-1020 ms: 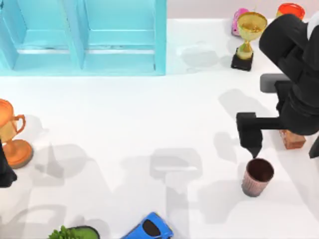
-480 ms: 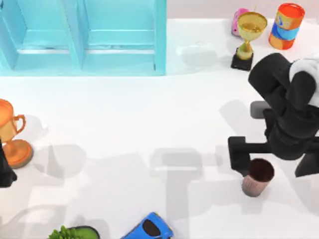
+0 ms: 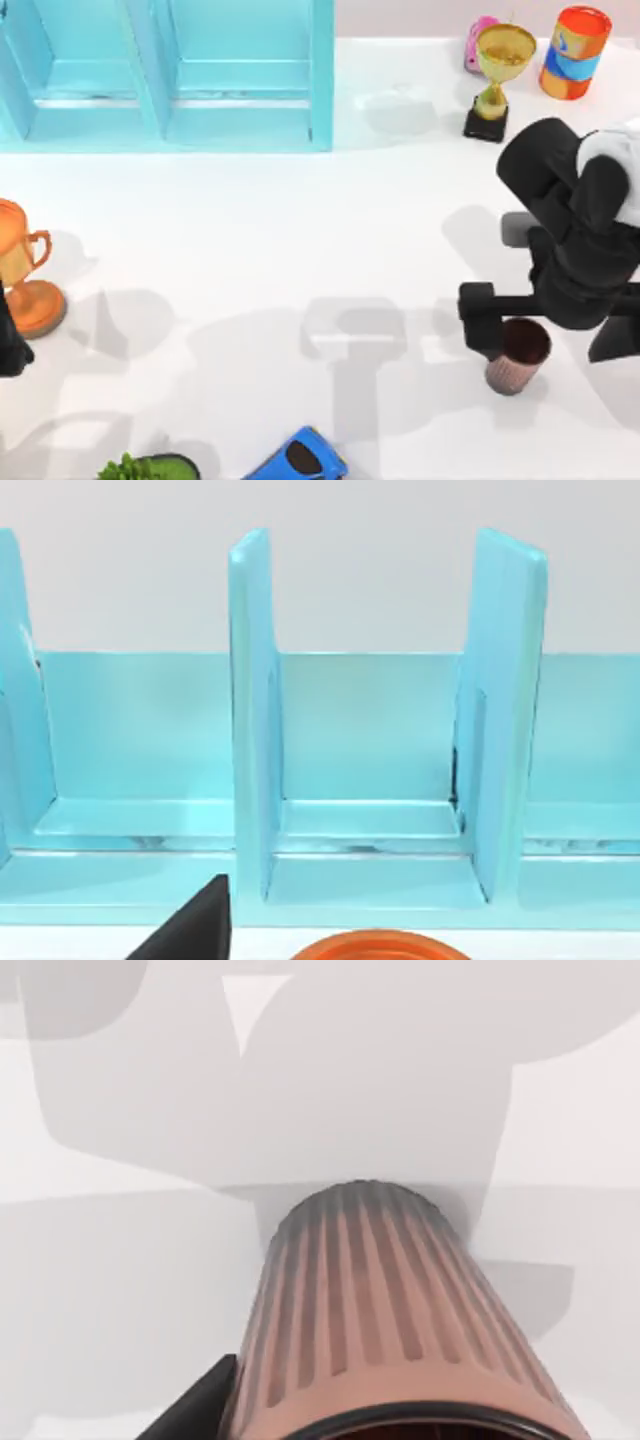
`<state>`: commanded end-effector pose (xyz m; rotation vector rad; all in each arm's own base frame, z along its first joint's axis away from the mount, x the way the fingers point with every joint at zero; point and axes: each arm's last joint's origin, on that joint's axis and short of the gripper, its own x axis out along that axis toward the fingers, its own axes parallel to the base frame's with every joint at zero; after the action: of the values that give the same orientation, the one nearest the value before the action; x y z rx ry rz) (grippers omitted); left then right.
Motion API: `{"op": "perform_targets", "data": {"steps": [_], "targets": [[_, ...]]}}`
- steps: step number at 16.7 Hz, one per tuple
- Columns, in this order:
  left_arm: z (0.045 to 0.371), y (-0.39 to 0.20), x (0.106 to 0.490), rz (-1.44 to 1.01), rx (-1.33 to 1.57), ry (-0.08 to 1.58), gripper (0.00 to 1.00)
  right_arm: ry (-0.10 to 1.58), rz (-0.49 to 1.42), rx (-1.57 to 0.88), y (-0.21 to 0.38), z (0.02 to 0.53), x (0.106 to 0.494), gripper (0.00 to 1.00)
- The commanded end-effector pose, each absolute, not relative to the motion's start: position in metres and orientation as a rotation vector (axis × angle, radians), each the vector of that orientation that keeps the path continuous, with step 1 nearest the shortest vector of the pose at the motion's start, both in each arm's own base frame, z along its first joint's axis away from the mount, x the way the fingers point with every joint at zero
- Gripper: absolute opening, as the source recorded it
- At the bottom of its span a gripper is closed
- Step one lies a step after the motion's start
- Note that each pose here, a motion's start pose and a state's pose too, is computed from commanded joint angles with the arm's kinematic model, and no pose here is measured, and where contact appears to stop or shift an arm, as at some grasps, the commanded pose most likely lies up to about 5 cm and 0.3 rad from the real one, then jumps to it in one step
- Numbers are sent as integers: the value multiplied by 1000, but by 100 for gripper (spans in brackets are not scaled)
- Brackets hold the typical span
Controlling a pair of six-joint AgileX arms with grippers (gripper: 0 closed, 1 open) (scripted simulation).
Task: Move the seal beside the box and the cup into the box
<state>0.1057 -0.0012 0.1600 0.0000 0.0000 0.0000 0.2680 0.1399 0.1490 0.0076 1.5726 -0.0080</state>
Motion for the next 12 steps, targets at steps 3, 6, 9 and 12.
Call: {"op": "perform_targets", "data": {"steps": [3,6,9,12], "targets": [[160,-1,106,0,0,0,100,1573,-8,8,140,149,268,62],[160,-1,106,0,0,0,100,1573,-8,8,140,149,268,40],[160,-1,106,0,0,0,100,1573,-8,8,140,149,268,17],[160,-1,106,0,0,0,100,1573,-8,8,140,149,268,0]]}}
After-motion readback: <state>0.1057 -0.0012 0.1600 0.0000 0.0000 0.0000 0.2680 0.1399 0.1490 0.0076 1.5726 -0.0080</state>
